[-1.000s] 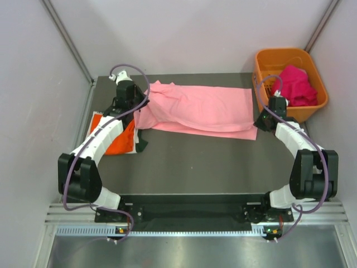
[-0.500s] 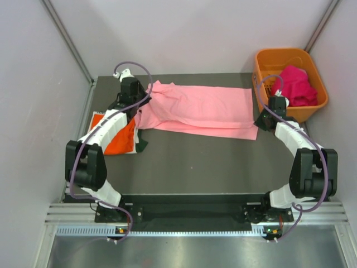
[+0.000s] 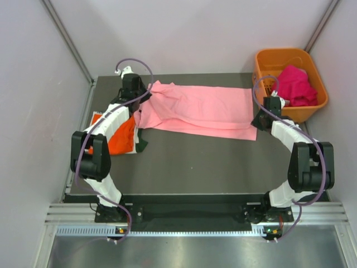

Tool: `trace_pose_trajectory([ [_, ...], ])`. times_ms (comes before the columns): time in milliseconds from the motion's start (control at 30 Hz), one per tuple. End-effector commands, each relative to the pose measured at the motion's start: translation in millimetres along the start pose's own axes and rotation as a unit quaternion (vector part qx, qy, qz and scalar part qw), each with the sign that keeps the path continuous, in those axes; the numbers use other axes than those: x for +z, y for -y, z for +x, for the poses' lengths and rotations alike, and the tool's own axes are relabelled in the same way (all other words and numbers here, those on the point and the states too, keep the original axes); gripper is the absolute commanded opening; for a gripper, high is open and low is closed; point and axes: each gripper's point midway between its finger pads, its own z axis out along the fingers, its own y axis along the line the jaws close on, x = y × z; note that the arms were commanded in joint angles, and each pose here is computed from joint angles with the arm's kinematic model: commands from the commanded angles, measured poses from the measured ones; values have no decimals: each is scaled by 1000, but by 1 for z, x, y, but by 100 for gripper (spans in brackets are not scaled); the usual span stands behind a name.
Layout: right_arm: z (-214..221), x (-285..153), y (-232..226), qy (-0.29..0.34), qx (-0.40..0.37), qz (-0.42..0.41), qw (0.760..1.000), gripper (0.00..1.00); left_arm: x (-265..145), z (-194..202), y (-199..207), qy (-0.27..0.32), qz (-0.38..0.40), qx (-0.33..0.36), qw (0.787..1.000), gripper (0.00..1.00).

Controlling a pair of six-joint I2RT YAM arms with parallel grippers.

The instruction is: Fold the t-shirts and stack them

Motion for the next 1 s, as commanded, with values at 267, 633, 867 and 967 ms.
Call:
trace_pose_trajectory([
  [267,-32,6,-21,41,6,-13,999,1,10,-41,19,46,34,-18,998,0],
  [633,-36,15,-28,47,0,-7,999,1,35,-41,21,38,41,-18,998,0],
  [867,-40,23,-33,45,-5,-5,999,6,52,-42,17,34,41,-21,998,0],
  [967,-46,17,-32,57,-7,5,998,33,53,-38,33,6,94,1,996,18],
])
